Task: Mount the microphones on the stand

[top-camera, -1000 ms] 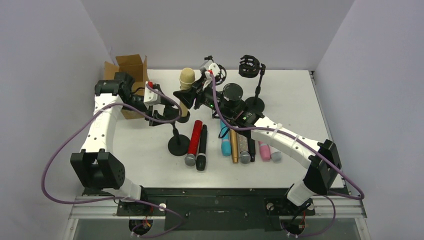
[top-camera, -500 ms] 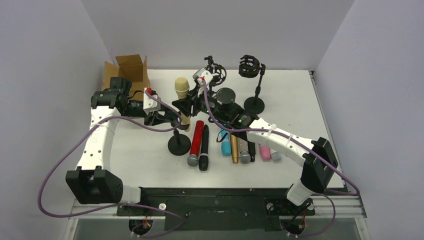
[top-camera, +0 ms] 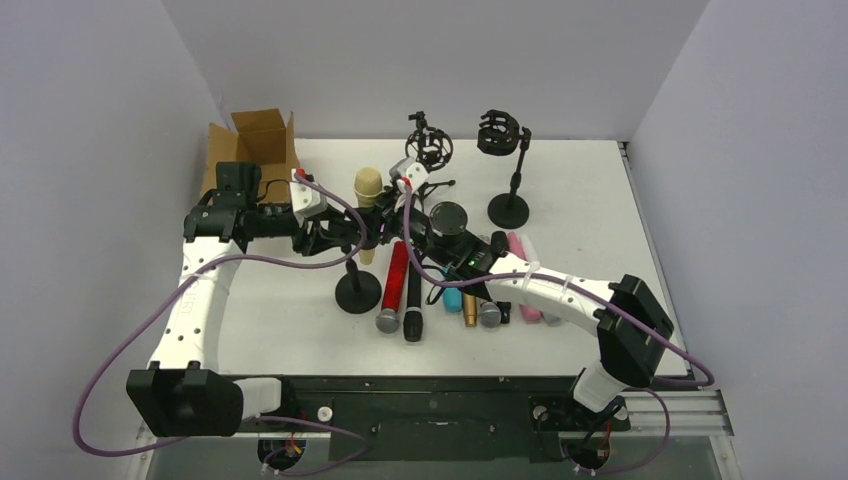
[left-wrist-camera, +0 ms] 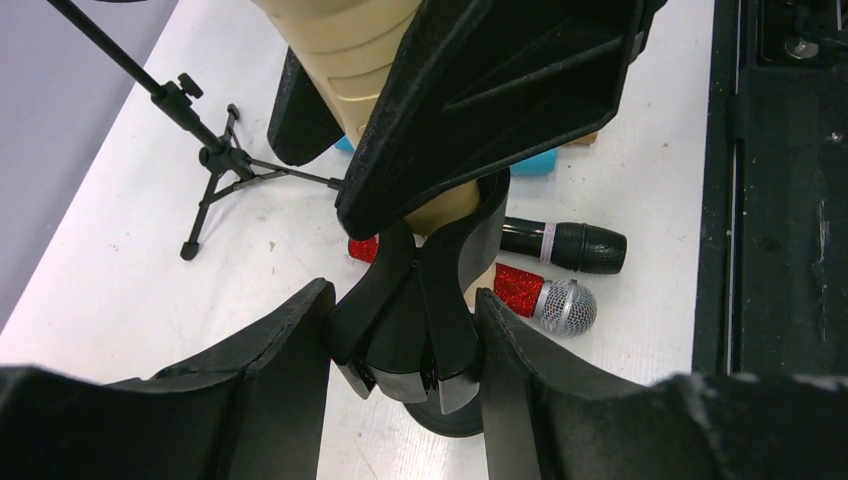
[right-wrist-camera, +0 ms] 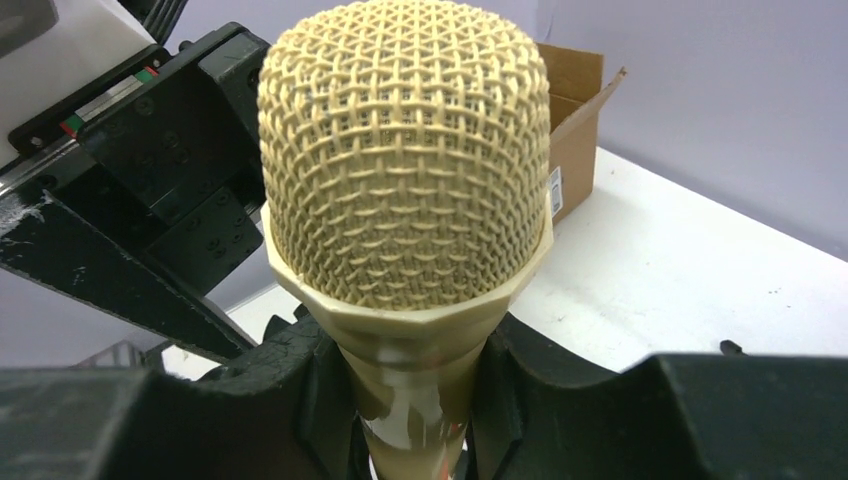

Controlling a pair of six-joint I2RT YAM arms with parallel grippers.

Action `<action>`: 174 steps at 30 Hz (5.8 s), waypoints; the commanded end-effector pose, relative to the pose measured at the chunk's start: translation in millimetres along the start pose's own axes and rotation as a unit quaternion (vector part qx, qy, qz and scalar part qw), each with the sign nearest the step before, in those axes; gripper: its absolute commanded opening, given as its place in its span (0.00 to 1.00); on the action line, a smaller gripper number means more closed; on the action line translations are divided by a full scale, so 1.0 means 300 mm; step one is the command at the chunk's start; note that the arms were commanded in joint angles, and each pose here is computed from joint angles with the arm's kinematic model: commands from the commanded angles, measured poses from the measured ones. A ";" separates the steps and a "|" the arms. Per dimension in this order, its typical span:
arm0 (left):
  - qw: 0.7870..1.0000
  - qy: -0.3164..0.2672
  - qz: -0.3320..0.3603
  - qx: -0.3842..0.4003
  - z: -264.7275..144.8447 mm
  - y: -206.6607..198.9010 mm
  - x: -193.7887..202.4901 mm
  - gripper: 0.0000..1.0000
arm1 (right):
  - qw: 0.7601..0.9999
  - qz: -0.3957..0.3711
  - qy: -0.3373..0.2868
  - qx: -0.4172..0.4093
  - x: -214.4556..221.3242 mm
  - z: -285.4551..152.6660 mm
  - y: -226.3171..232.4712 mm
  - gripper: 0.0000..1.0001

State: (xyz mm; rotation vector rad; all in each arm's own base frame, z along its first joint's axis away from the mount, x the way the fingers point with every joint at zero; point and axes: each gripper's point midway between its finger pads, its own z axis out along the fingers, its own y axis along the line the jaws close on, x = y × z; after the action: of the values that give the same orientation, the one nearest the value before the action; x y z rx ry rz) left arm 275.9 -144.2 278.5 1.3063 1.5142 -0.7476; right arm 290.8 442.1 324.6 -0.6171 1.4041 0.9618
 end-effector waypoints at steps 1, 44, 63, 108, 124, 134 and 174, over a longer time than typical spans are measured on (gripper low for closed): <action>0.999 0.004 0.030 -0.043 -0.010 0.075 -0.019 0.00 | 0.999 -0.005 -0.041 0.002 -0.036 -0.006 0.028 0.00; 0.979 0.024 -0.062 -0.191 -0.181 0.138 -0.125 0.96 | 0.982 -0.011 0.024 -0.189 0.014 -0.160 0.072 0.67; 0.949 0.078 -0.135 -0.273 -0.265 0.190 -0.105 0.96 | 0.977 -0.037 0.030 -0.208 0.094 -0.025 0.104 0.50; 0.893 0.068 -0.192 -0.403 -0.308 0.446 0.026 0.96 | 0.981 -0.057 -0.142 0.119 -0.159 0.525 -0.508 0.00; 0.891 0.062 -0.207 -0.400 -0.301 0.440 0.052 0.96 | 0.966 -0.046 -0.210 0.142 -0.268 0.483 -0.498 0.00; 0.891 0.067 -0.210 -0.398 -0.293 0.450 0.073 0.96 | 0.948 -0.074 -0.272 0.149 -0.317 0.490 -0.495 0.00; 0.885 0.052 -0.217 -0.409 -0.333 0.448 0.040 0.96 | 0.981 -0.110 -0.101 0.126 0.090 0.397 -0.502 0.46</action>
State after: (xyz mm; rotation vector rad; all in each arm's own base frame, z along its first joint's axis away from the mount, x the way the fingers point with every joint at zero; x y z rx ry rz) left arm 377.6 -17.7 296.0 0.3889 2.0112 -0.2248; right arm 488.2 465.4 265.5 -0.3950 1.2154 0.6049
